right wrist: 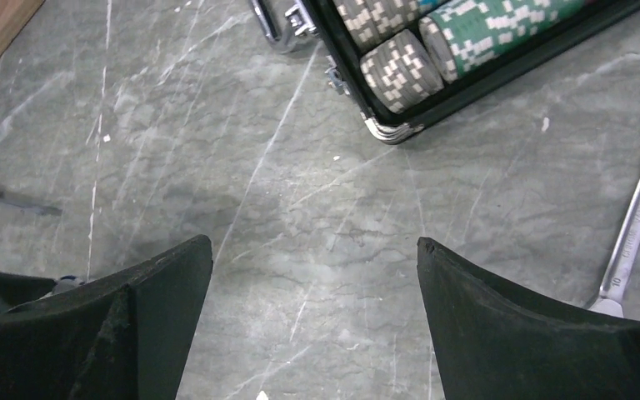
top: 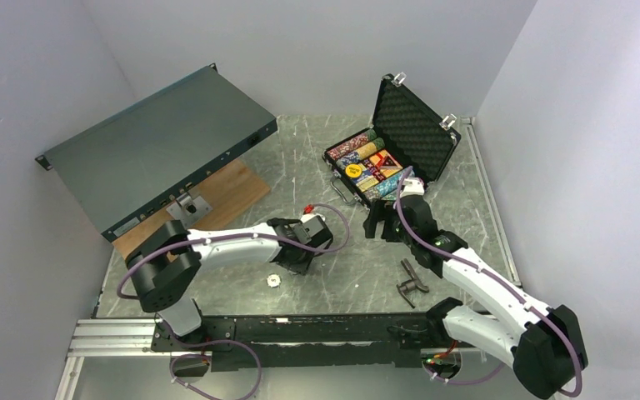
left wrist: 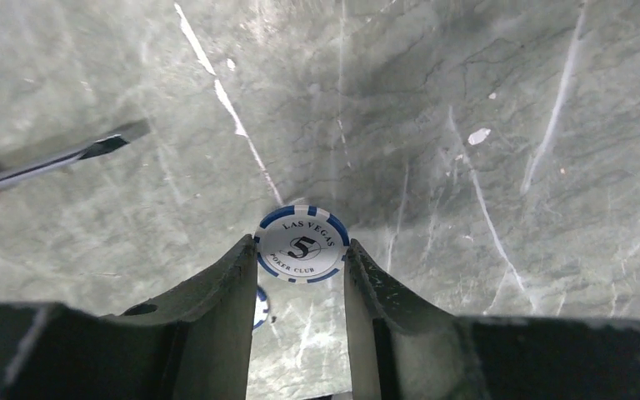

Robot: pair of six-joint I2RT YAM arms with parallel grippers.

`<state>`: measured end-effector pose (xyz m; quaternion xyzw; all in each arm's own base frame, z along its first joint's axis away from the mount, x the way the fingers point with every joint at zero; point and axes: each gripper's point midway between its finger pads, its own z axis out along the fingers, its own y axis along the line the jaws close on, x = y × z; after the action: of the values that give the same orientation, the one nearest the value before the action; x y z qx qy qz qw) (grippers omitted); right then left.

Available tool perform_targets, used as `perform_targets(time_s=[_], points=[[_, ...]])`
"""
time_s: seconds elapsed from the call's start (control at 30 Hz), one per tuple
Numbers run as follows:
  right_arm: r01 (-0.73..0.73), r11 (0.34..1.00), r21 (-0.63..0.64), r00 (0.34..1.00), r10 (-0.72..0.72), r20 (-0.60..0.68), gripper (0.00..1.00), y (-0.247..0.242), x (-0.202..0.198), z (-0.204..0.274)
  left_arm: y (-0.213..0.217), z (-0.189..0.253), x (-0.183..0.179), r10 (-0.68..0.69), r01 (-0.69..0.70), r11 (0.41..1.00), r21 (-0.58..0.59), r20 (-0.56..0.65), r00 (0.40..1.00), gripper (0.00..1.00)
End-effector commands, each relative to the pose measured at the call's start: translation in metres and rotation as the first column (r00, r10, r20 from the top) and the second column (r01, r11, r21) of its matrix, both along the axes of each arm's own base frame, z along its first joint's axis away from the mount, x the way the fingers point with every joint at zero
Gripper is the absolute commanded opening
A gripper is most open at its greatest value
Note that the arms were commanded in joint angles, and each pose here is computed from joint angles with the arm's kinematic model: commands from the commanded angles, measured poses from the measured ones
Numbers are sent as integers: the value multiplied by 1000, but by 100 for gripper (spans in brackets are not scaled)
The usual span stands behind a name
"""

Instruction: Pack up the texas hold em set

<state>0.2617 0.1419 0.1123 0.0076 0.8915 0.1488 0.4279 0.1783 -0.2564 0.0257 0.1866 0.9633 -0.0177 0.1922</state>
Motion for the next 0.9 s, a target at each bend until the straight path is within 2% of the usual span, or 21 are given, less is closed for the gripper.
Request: perform_targets(time_s=[0.0, 0.1, 0.27, 0.4, 0.57, 0.7, 0.87], points=[[30, 993, 111, 999, -33, 22, 94, -1, 10, 12, -7, 57, 26, -43, 53, 997, -55, 167, 985, 27], [38, 986, 164, 999, -38, -4, 94, -5, 16, 14, -12, 87, 36, -77, 102, 991, -90, 252, 965, 27], [-87, 953, 290, 996, 93, -7, 95, 26, 23, 34, -18, 133, 46, -137, 206, 968, -143, 385, 913, 25], [-266, 875, 406, 948, 313, -54, 95, 69, 21, 48, -19, 159, 48, -201, 297, 944, -145, 464, 863, 20], [-418, 731, 540, 845, 531, -65, 92, 116, 15, 71, -20, 182, 47, -290, 407, 906, -116, 530, 797, 18], [-450, 696, 560, 819, 572, -52, 88, 135, 14, 89, -19, 193, 42, -315, 450, 885, -123, 554, 770, 18], [-495, 658, 568, 781, 623, -41, 88, 157, 2, 101, -16, 193, 40, -314, 449, 885, -124, 554, 771, 18]])
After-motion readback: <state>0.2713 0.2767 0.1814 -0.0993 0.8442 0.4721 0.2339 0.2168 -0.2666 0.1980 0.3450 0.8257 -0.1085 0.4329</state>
